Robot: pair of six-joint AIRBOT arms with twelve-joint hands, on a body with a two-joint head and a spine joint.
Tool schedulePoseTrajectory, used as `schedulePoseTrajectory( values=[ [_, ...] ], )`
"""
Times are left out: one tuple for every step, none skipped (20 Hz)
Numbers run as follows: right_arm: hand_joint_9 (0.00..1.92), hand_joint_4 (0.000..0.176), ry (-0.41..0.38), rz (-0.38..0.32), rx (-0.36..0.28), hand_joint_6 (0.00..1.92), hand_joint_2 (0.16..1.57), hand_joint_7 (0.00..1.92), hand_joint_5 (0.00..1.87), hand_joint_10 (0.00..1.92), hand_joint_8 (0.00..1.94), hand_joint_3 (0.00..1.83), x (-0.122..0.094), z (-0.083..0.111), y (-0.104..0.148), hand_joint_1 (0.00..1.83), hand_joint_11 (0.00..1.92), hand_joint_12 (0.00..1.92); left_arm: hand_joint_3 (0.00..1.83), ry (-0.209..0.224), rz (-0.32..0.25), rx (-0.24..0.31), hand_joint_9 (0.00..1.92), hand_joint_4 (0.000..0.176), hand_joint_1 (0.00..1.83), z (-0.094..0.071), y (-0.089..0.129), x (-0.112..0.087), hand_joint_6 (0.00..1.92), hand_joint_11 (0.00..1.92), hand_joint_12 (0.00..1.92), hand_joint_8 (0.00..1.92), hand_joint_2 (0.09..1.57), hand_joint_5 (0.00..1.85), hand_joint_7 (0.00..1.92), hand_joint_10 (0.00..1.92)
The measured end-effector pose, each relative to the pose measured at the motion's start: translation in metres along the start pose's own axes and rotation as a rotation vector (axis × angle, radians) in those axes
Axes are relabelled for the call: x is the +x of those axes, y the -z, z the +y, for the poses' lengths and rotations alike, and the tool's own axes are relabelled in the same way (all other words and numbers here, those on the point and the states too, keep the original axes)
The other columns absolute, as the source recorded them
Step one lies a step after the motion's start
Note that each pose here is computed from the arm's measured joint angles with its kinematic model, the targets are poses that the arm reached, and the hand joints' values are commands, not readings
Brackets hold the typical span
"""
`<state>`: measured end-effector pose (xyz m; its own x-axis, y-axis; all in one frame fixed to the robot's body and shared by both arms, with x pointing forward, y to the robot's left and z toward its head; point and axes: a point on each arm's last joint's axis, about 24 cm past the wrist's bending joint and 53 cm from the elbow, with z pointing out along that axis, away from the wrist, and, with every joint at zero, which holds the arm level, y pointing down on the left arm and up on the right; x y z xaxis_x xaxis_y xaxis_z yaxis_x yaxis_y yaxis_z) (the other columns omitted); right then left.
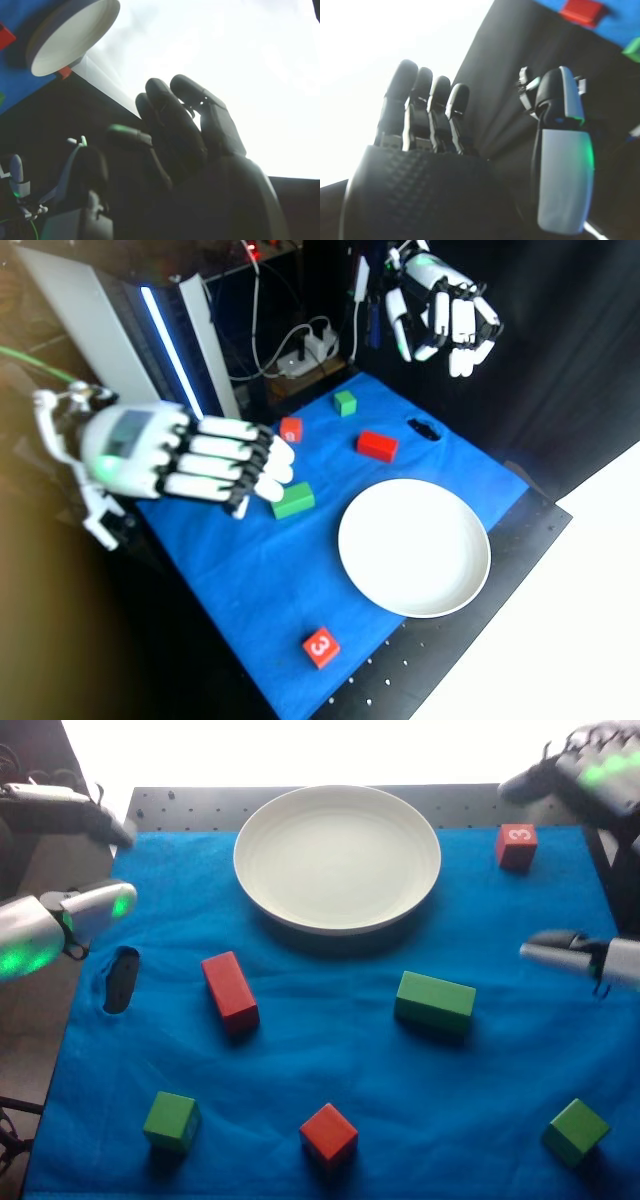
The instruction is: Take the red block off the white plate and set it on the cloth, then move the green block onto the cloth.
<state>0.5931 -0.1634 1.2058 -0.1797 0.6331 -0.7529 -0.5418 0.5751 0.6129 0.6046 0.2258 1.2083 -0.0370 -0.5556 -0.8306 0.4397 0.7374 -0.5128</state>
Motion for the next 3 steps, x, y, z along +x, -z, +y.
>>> schedulePoseTrajectory(
  values=[
    [0.00, 0.000, 0.003, -0.026, -0.006, 1.07, 0.97, 0.00, 0.00, 0.83, 0.87, 0.00, -0.008, 0.001, 0.001, 1.07, 0.00, 1.71, 0.00, 0.001, -0.009, 0.003, 0.67, 0.031, 0.66, -0.001, 0.000, -0.002, 0.01, 0.13, 1.25, 0.01, 1.20, 0.76, 0.78, 0.17],
    [0.00, 0.000, 0.003, -0.053, -0.008, 1.00, 0.99, 0.00, 0.00, 0.81, 0.81, 0.00, -0.015, 0.002, 0.001, 1.05, 0.00, 1.60, 0.00, 0.001, -0.021, 0.006, 0.65, 0.032, 0.74, -0.002, 0.000, -0.005, 0.00, 0.15, 1.25, 0.00, 1.18, 0.74, 0.76, 0.16],
    [0.00, 0.000, 0.002, -0.080, -0.010, 0.97, 1.02, 0.00, 0.00, 0.84, 0.80, 0.00, -0.023, 0.002, 0.002, 1.04, 0.00, 1.56, 0.00, 0.002, -0.034, 0.010, 0.66, 0.024, 0.75, -0.002, 0.000, -0.008, 0.00, 0.20, 1.27, 0.00, 1.18, 0.70, 0.74, 0.16]
  ],
)
